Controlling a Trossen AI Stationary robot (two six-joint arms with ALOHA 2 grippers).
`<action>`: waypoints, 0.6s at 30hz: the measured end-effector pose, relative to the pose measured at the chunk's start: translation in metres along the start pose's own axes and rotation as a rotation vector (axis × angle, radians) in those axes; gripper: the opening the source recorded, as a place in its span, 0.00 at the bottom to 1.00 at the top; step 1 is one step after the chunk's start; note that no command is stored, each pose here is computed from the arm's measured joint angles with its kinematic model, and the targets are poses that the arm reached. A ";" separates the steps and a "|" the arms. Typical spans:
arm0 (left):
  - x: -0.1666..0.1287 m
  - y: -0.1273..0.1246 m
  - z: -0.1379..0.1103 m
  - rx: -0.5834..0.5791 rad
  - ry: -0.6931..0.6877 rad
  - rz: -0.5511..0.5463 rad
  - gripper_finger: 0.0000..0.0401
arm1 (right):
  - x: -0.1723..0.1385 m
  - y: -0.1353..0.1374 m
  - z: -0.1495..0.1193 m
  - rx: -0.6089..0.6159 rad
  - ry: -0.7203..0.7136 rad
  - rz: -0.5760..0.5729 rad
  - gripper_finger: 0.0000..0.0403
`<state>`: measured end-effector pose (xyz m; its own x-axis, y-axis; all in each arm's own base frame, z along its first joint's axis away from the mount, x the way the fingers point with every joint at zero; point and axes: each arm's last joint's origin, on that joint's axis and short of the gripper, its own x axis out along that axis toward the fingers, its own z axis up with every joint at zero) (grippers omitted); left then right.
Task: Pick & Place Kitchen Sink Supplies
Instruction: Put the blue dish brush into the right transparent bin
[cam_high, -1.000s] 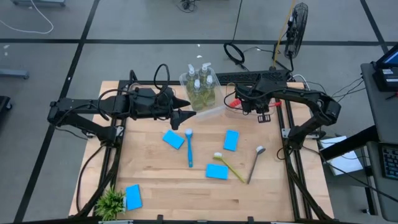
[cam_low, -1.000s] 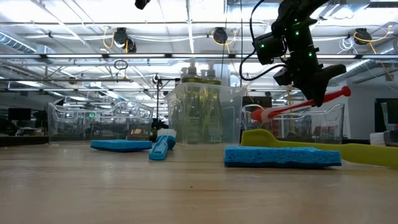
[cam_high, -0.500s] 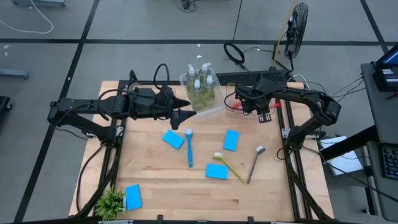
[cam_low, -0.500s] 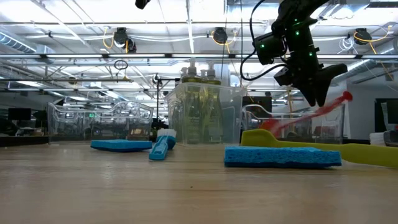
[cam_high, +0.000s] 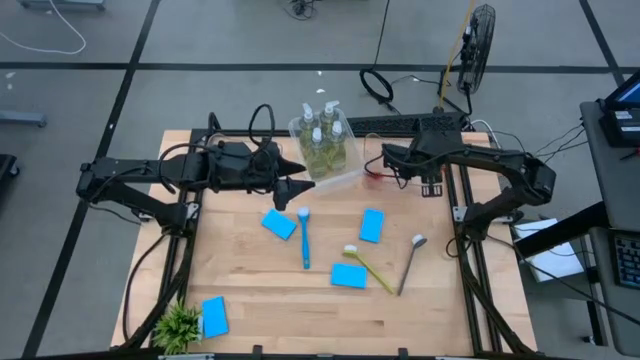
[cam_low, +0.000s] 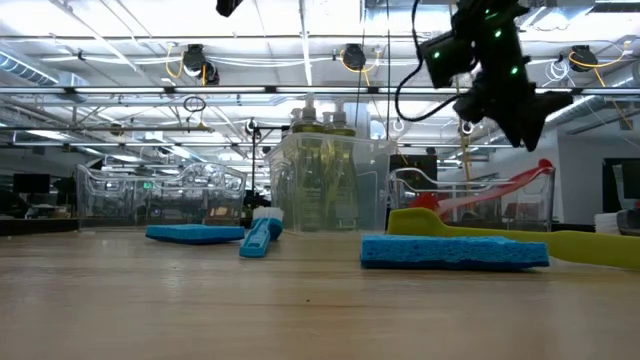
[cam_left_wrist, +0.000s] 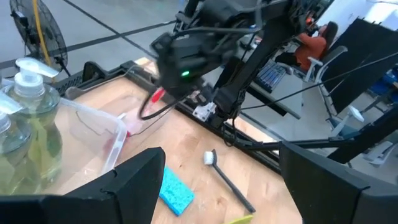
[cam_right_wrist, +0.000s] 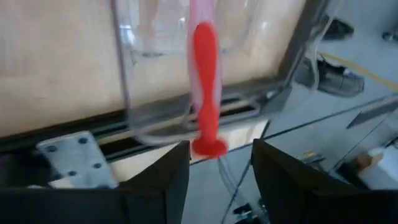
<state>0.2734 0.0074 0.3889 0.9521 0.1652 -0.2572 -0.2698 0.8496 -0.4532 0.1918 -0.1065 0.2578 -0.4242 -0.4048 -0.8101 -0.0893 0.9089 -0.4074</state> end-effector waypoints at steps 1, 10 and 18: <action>0.000 0.000 -0.001 0.000 0.007 0.004 0.77 | -0.004 0.003 -0.004 0.023 -0.002 0.000 0.40; -0.003 0.005 -0.019 -0.095 0.170 0.091 0.77 | -0.037 0.029 -0.042 0.340 -0.271 0.245 0.42; 0.019 0.005 -0.048 -0.230 0.298 0.235 0.77 | -0.063 0.034 -0.067 0.590 -0.660 0.415 0.43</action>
<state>0.2833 -0.0093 0.3402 0.7873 0.1603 -0.5954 -0.5308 0.6674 -0.5223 0.1554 -0.0434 0.3233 0.2852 -0.2026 -0.9368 0.4951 0.8680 -0.0370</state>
